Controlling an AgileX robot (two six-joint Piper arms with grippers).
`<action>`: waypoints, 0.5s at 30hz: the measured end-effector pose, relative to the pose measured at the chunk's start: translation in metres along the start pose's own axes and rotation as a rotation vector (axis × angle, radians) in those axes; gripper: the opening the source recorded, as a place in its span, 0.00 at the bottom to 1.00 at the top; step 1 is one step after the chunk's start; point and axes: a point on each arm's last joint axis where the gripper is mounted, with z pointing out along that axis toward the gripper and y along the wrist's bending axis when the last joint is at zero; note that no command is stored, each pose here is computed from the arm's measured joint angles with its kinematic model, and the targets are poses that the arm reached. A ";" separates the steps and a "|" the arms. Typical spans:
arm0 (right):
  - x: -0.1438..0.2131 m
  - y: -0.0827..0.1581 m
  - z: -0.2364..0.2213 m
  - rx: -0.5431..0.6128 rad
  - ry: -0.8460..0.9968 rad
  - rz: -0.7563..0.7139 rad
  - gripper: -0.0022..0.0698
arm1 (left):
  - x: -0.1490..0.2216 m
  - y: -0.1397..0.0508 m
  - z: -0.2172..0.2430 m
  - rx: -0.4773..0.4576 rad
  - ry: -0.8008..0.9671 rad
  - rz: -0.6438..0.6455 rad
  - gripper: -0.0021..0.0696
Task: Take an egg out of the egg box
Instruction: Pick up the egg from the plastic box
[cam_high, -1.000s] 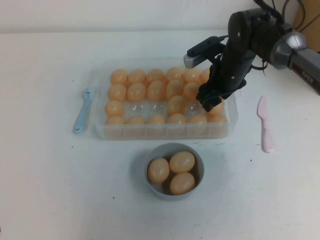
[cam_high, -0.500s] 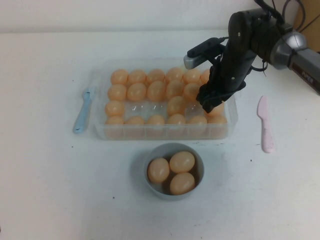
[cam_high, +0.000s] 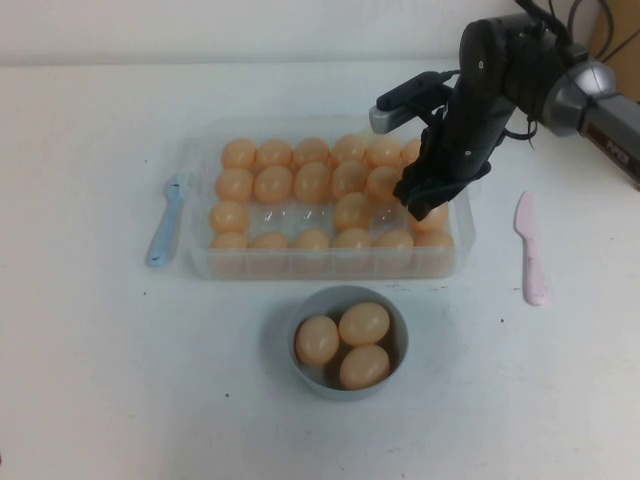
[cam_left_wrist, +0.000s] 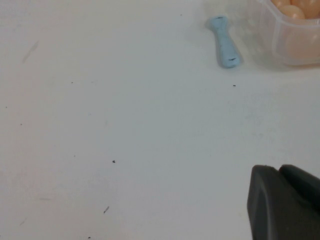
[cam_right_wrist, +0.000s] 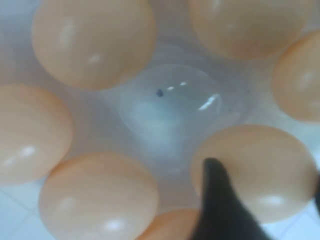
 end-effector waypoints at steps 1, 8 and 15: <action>-0.001 -0.001 -0.002 0.002 -0.004 0.006 0.50 | 0.000 0.000 0.000 0.000 0.000 0.000 0.02; -0.010 -0.001 -0.018 -0.007 -0.055 0.052 0.13 | 0.000 0.000 0.000 0.000 0.000 0.000 0.02; -0.015 0.000 -0.048 0.007 -0.120 0.042 0.12 | 0.000 0.000 0.000 0.000 0.000 0.000 0.02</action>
